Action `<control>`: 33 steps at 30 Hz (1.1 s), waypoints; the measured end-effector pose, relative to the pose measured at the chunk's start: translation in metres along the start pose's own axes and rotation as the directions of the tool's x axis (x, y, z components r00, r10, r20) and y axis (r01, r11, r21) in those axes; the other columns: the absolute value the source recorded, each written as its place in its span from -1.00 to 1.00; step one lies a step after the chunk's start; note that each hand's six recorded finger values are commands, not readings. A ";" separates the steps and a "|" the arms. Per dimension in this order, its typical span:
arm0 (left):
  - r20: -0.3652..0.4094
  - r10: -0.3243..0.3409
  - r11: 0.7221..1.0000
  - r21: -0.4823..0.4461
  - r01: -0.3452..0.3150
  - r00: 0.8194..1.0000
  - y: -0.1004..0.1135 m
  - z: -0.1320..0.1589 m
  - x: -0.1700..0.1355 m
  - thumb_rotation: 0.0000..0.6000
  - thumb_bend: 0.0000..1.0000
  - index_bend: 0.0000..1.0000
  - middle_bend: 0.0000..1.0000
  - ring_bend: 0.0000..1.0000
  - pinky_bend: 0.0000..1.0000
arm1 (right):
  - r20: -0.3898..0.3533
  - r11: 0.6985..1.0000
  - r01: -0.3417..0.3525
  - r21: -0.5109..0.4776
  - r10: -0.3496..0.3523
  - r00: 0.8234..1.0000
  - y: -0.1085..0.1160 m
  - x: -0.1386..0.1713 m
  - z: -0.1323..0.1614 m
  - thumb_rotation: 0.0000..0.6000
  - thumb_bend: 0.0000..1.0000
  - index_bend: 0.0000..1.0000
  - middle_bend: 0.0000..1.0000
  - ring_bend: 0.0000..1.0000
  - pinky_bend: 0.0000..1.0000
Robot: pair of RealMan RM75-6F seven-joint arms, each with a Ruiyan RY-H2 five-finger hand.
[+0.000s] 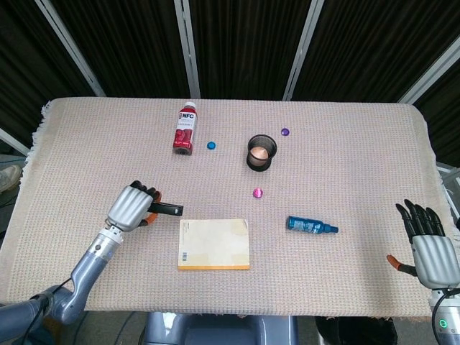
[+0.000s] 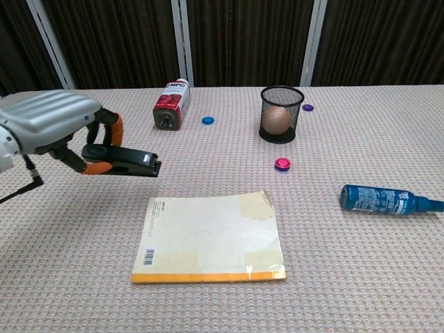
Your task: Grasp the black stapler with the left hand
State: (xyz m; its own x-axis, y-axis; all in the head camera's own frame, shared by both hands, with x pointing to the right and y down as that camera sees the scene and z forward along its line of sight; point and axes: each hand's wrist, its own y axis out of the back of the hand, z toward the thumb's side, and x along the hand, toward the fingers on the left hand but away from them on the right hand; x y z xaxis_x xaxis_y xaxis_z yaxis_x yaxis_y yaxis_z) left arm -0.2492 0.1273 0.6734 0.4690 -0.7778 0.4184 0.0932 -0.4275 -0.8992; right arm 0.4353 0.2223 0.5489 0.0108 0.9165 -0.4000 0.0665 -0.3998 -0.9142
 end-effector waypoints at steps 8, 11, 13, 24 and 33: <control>0.104 0.022 1.000 -0.024 -0.019 0.994 0.008 0.064 0.024 1.00 -0.31 0.30 0.28 0.03 -0.28 | -0.012 0.999 0.007 -0.034 -0.007 1.000 0.006 0.003 -0.003 1.00 -0.85 -1.00 -1.00 -1.00 -1.00; 0.150 0.009 0.999 -0.038 -0.003 0.989 0.007 0.093 0.028 1.00 -0.31 0.30 0.28 0.03 -0.28 | -0.019 0.999 0.010 -0.046 -0.011 1.000 0.009 0.004 -0.003 1.00 -0.85 -1.00 -1.00 -1.00 -1.00; 0.175 -0.001 0.999 -0.042 0.008 0.985 0.005 0.107 0.029 1.00 -0.31 0.30 0.28 0.03 -0.28 | -0.023 0.999 0.013 -0.053 -0.014 1.000 0.011 0.005 -0.004 1.00 -0.85 -1.00 -1.00 -1.00 -1.00; 0.269 -0.051 0.998 -0.019 0.058 0.962 -0.004 0.158 0.020 1.00 -0.34 0.29 0.25 0.02 -0.28 | -0.026 0.997 0.026 -0.070 -0.028 0.999 0.016 0.008 -0.009 1.00 -0.85 -1.00 -1.00 -1.00 -1.00; 0.239 -0.073 0.997 0.008 0.073 0.968 -0.009 0.148 0.015 1.00 -0.40 0.12 0.11 0.00 -0.29 | -0.026 0.998 0.027 -0.063 -0.029 0.999 0.015 0.008 -0.007 1.00 -0.85 -1.00 -1.00 -1.00 -1.00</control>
State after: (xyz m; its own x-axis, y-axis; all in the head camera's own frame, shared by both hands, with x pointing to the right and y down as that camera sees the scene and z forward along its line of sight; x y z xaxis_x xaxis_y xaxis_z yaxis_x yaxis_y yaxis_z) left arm -0.1131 0.1879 0.6685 0.6577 -0.6117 0.4397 0.1344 -0.4790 -0.8675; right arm 0.4436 0.2238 0.5324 0.0346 0.9276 -0.3719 0.1293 -0.3731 -0.9187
